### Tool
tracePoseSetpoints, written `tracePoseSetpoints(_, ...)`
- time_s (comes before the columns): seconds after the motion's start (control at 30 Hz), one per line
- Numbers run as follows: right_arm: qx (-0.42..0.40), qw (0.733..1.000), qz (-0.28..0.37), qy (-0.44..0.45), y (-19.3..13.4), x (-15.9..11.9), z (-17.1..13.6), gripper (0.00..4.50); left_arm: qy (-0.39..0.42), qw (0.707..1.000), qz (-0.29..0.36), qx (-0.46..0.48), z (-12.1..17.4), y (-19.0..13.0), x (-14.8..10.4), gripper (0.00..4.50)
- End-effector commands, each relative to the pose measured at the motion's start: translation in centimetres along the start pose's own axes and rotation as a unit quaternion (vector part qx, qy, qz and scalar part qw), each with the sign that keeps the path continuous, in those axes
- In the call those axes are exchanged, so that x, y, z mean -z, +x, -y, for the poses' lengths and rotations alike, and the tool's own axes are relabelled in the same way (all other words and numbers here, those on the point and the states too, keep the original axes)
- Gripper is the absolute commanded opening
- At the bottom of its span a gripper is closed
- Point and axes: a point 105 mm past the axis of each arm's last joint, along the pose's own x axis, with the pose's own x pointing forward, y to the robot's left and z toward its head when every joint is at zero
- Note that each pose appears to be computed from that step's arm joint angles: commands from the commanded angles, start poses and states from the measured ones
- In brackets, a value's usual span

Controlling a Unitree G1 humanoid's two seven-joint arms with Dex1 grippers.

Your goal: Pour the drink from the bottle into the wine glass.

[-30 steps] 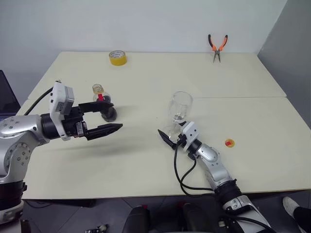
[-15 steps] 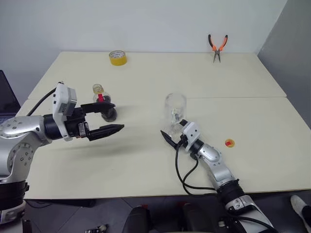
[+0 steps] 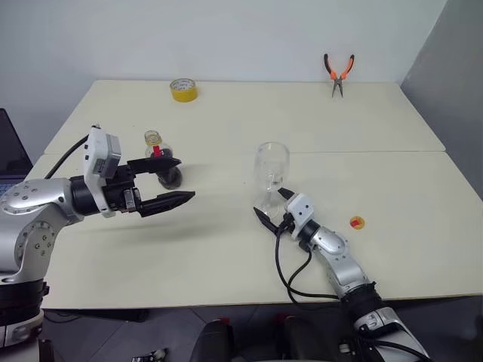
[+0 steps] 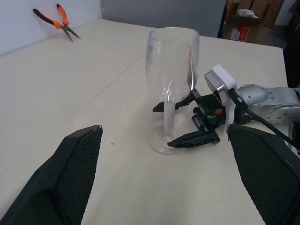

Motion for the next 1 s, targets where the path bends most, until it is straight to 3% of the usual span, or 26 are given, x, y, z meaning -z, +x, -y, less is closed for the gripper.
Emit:
tracePoseSetpoints(0.03,-0.001,1.0,-0.004,-0.003,-0.6,0.0,0.3,4.45,0.029,0.999,0.014,0.001,0.2,0.1,-1.2,4.5)
tracePoseSetpoints(0.43,-0.03,0.998,-0.045,-0.016,-3.6,0.4,0.0,4.45,0.035,0.999,0.034,-0.01,0.1,0.9,-1.6,4.5)
tracePoseSetpoints(0.9,-0.055,0.997,-0.057,-0.002,-9.5,-4.1,-0.3,4.45,0.008,0.997,0.066,-0.04,0.7,1.7,-1.0,4.5)
tracePoseSetpoints(1.0,-0.06,0.997,-0.054,0.002,-10.0,-5.4,-0.2,4.45,0.041,0.995,0.057,-0.071,0.4,1.6,-0.8,4.5)
